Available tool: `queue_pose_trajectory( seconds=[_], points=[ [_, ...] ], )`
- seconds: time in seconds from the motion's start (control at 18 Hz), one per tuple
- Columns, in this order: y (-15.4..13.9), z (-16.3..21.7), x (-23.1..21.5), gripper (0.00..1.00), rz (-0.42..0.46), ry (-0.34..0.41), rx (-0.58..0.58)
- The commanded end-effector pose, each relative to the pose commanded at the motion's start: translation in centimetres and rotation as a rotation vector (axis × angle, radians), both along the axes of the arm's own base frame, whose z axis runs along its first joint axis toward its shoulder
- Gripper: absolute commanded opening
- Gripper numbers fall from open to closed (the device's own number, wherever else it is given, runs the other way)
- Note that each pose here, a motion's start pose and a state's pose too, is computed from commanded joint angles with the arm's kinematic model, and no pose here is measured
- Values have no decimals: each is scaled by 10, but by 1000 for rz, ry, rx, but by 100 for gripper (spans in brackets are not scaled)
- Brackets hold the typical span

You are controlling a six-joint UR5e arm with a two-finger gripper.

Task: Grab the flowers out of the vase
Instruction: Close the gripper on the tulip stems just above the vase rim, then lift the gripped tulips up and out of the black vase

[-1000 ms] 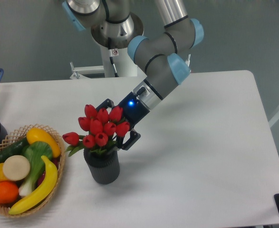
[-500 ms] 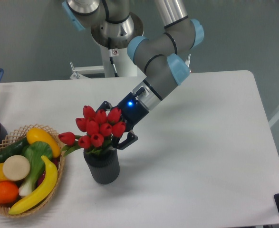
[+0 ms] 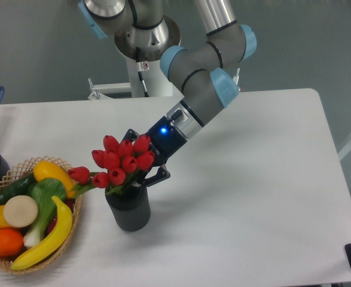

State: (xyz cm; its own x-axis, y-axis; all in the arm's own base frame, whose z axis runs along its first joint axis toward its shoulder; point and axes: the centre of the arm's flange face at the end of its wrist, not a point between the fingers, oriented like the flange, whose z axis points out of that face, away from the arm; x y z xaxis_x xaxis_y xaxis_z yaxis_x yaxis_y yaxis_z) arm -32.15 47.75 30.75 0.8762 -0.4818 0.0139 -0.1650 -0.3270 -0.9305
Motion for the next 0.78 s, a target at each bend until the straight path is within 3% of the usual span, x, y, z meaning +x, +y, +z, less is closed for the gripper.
queue_pose_trajectory(
  seconds=[0.78],
  points=[
    [-1, 62, -13, 52, 82, -44, -15]
  ],
)
